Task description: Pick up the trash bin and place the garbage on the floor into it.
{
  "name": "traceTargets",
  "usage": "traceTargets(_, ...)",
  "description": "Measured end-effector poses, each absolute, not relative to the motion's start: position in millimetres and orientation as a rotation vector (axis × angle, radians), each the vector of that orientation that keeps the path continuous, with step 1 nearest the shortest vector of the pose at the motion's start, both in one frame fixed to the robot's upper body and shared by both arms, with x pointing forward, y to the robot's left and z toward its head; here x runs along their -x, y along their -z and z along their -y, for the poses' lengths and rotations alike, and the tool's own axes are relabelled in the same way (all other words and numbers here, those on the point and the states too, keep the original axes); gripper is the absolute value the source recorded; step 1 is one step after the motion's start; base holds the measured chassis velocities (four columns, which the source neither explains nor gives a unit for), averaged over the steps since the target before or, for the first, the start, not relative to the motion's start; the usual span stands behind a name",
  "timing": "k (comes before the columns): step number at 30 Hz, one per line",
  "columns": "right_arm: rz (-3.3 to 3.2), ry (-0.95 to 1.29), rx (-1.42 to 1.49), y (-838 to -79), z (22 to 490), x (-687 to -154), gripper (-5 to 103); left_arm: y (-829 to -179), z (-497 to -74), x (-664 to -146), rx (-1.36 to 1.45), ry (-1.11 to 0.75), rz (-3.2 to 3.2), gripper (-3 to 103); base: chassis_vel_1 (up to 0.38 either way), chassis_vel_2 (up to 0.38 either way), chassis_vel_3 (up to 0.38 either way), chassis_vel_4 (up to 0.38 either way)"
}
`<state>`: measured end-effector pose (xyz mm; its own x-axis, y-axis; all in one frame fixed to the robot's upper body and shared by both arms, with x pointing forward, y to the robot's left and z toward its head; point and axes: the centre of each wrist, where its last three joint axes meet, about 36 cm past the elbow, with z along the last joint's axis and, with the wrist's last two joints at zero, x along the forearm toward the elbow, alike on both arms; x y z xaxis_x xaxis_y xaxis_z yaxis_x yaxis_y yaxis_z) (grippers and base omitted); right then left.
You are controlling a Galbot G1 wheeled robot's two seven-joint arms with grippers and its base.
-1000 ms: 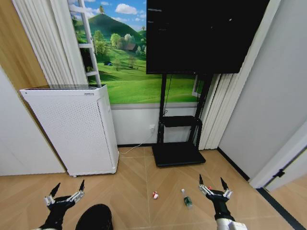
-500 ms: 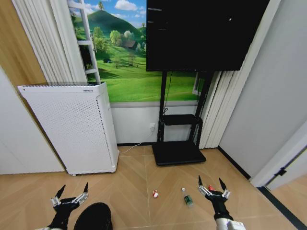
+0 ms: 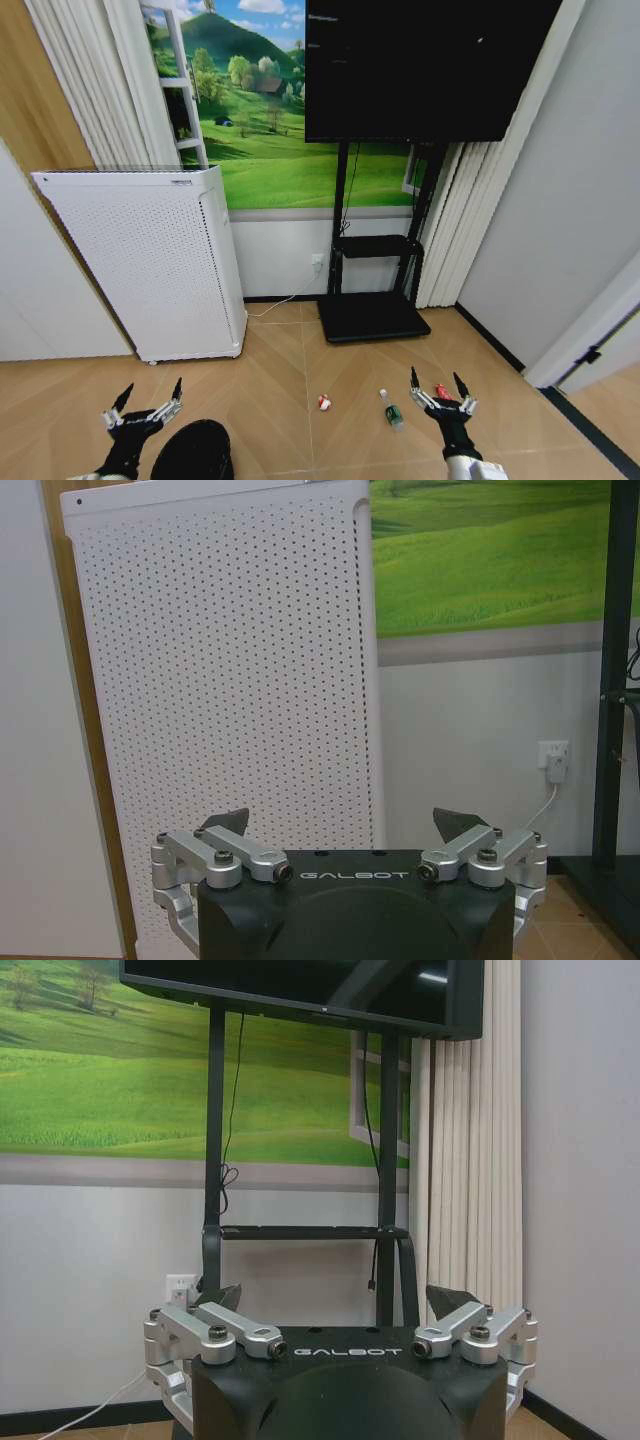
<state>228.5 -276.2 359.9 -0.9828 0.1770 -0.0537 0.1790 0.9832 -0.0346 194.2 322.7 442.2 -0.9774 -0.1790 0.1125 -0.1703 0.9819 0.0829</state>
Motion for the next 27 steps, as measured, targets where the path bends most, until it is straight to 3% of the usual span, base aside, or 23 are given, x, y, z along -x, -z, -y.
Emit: traceTargets(27, -3.080, 0.057, -0.284, -357.0, 274.6, -225.9, 100, -442.6, -322.0, -193.7, -0.274, 0.105, 3.008, 100, 0.000, 0.000, 0.000, 0.000)
